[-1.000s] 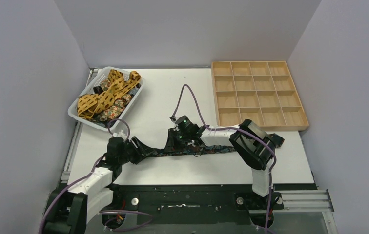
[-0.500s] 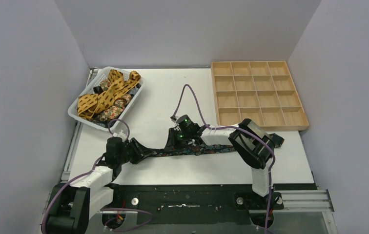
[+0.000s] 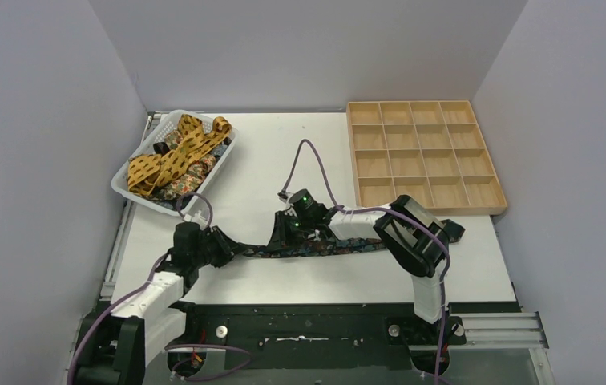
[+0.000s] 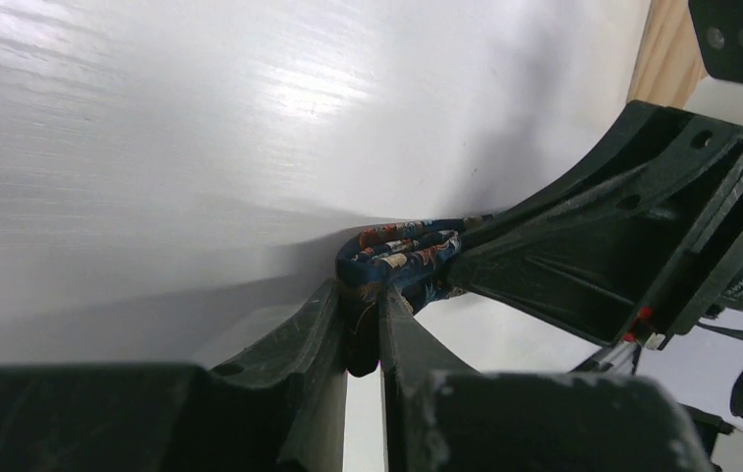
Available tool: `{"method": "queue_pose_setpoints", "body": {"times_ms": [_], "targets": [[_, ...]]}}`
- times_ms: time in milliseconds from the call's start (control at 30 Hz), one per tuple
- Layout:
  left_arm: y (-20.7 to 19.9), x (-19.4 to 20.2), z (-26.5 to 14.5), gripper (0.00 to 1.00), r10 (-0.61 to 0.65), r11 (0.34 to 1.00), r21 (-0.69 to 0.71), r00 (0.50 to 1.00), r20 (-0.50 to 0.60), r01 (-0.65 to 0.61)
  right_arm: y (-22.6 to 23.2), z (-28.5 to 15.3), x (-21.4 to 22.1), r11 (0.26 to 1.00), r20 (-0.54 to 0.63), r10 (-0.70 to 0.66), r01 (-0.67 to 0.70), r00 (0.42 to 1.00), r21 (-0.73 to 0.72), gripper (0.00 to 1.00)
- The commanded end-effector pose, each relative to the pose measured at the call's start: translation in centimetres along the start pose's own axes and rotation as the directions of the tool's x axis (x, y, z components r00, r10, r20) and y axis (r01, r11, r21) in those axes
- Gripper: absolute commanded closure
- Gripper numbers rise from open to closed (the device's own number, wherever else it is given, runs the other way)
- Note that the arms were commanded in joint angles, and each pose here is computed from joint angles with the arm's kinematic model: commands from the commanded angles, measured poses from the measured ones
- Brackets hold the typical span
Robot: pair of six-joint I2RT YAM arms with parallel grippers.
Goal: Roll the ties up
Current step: Roll the tie at the center of the board.
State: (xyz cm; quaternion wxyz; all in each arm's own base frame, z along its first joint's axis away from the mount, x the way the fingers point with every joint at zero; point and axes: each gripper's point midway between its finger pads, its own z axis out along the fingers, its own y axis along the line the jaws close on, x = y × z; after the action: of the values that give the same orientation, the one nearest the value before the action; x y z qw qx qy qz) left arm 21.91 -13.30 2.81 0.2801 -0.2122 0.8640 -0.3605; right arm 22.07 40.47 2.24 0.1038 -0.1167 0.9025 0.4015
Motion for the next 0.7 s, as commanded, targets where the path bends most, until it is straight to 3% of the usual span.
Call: {"method": "queue_pose_setpoints", "body": {"times_ms": [0, 267, 667], "targets": [[0.1, -2.9, -0.8, 1.0, 0.085, 0.991, -0.114, 0.992, 0.093, -0.074, -0.3, -0.2, 0.3, 0.999, -0.018, -0.029, 0.029, 0.999, 0.022, 0.81], [-0.8, -3.1, -1.4, 1.0, 0.216, 0.945, -0.272, 0.97, 0.111, -0.18, 2.9, -2.6, -2.5, 0.992, 0.073, -0.122, 0.124, 0.99, -0.018, 0.65], [-2.8, -4.2, -2.7, 1.0, 0.324, 0.897, -0.352, 0.939, 0.117, -0.265, 3.1, -2.6, -2.4, 0.994, 0.076, -0.082, 0.087, 0.994, -0.067, 0.82]]}}
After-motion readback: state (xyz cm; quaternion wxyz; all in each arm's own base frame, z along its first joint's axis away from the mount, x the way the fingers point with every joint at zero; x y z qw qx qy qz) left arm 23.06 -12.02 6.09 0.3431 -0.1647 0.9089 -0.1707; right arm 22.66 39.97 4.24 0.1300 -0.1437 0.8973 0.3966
